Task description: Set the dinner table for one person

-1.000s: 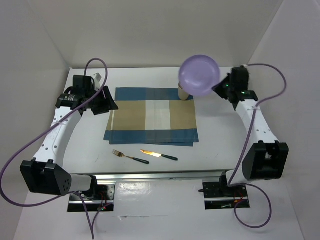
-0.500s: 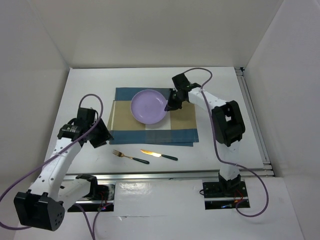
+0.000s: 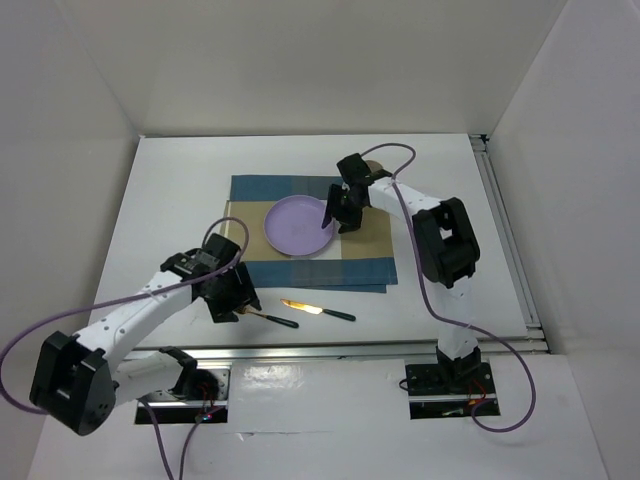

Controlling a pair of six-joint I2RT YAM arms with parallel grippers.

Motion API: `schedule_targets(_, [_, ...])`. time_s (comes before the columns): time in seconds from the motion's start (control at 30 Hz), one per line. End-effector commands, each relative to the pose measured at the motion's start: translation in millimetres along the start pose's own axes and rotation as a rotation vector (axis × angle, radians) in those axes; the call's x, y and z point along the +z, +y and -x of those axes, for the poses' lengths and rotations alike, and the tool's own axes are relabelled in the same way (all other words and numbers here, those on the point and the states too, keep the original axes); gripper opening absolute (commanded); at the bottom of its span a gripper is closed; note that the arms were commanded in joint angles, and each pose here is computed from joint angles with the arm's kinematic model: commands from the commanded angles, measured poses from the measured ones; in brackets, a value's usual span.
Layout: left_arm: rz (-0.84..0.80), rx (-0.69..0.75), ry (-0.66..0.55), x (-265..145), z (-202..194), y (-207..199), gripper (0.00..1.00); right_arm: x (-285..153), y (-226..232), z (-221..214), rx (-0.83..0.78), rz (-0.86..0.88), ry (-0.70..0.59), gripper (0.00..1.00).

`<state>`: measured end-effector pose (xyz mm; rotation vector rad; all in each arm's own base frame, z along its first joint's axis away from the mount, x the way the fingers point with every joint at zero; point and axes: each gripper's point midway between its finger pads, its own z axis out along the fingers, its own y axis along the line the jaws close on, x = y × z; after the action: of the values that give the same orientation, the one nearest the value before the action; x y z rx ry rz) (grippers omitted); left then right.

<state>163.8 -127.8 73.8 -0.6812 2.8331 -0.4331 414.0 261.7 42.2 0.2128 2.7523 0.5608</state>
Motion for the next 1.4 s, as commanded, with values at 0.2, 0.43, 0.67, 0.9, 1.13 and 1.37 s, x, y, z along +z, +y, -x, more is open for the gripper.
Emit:
schedule_targets(0.2, [0.053,0.048,0.021,18.5,-16.9,-40.0,0.71,-59.6,19.5,6.9,-0.047,0.027,-0.117,0.70])
schedule_targets(0.43, [0.054,0.029,0.005,34.4,-19.3,-57.7,0.67,-109.7,6.6,-5.8,-0.049,0.009,-0.189,0.71])
schedule_targets(0.67, [0.043,-0.008,-0.013,51.2,-15.6,-67.3,0.66,-144.8,-18.5,-13.4,-0.027,-0.026,-0.232,0.71])
schedule_targets(0.9, [0.145,-0.031,0.032,76.1,-24.8,-53.4,0.61,-152.4,-44.7,-22.1,-0.008,-0.057,-0.231,0.71])
schedule_targets(1.13, [0.211,-0.043,0.068,82.2,-35.3,-39.1,0.52,-156.5,-47.1,-31.3,-0.132,-0.029,-0.189,0.71])
schedule_targets(1.37, [0.204,-0.040,0.042,72.1,-30.8,-40.5,0.35,-134.3,-41.9,-81.8,-0.269,-0.032,-0.046,0.71])
